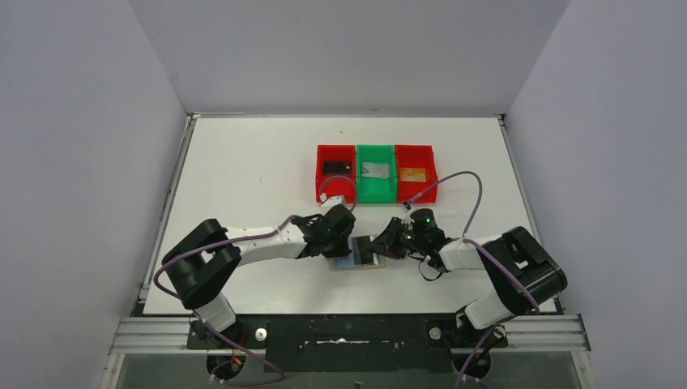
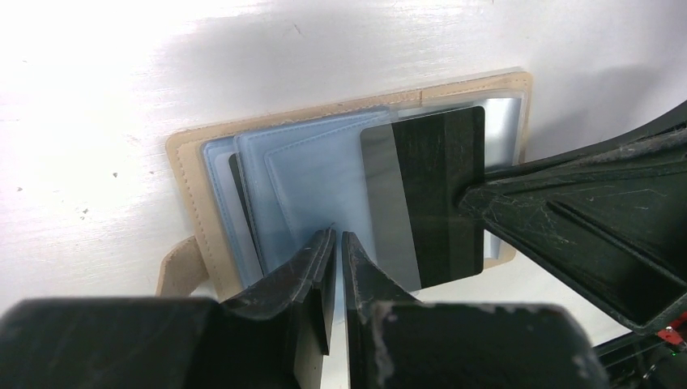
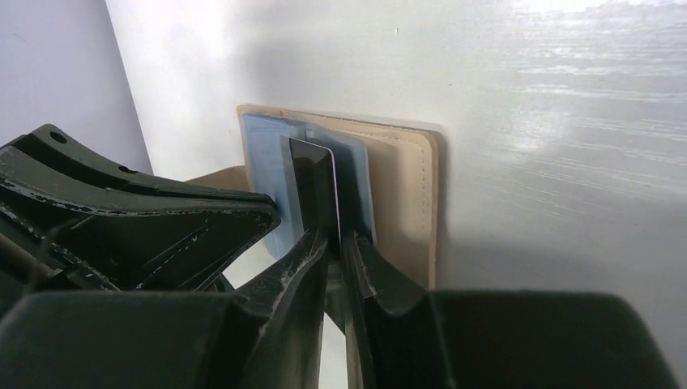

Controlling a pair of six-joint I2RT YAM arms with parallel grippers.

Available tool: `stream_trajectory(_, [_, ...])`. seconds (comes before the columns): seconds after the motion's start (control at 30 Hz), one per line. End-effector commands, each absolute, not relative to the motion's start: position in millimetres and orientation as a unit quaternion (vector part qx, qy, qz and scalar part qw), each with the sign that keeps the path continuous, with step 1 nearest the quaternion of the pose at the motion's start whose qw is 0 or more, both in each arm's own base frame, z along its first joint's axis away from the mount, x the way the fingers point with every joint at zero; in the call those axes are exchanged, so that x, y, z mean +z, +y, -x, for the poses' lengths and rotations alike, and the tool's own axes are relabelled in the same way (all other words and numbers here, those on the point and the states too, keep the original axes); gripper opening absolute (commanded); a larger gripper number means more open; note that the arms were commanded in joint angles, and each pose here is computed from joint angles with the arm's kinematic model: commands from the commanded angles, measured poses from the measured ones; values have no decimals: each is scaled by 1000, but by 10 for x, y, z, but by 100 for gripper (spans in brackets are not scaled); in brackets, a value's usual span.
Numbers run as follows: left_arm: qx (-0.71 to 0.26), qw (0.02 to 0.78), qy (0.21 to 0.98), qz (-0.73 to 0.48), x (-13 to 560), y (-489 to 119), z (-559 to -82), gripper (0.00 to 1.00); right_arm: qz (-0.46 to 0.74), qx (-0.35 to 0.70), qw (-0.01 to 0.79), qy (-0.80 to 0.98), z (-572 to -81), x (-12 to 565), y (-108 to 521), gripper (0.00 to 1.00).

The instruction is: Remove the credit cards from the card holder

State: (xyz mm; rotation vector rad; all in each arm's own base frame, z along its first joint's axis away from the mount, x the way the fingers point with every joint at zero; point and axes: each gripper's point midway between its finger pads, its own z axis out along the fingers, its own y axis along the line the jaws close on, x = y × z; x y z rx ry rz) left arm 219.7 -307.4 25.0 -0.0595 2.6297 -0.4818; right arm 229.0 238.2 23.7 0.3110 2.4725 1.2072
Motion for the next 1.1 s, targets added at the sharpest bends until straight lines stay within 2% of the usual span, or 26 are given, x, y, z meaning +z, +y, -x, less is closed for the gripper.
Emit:
stream_trajectory(0.0, [-137, 217, 967, 6, 150, -2939, -2135, 9, -102, 434, 196, 873, -2345, 249, 2395, 16])
stream_trajectory(0.13, [-136, 213, 968, 5, 127, -2931, -2110, 7, -106, 456, 196, 862, -2370, 286, 2456, 25])
stream_trajectory(0.2, [-134, 213, 968, 7, 119, -2916, -2103, 7, -106, 459, 194, 860, -2370, 290, 2474, 25])
stream_trajectory(0.27, [-132, 213, 968, 8, 116, -2904, -2100, 7, -106, 459, 194, 860, -2366, 288, 2471, 23])
stream_trajectory(0.43, [-129, 216, 968, 13, 127, -2877, -2106, 6, -110, 438, 206, 868, -2366, 257, 2390, 5])
stream_trajectory(0.5, [-128, 218, 967, 14, 143, -2869, -2111, 6, -110, 429, 213, 871, -2373, 260, 2352, 1])
stream_trajectory(0.8, [-143, 232, 962, 12, 242, -2911, -2163, 7, -98, 418, 224, 875, -2374, 310, 2306, 0])
stream_trajectory(0.87, [-145, 231, 962, 11, 242, -2926, -2166, 7, -93, 426, 222, 872, -2374, 329, 2337, 2])
stream_trajectory(1.07, [-148, 227, 962, 8, 221, -2951, -2160, 6, -91, 454, 209, 862, -2370, 350, 2431, 17])
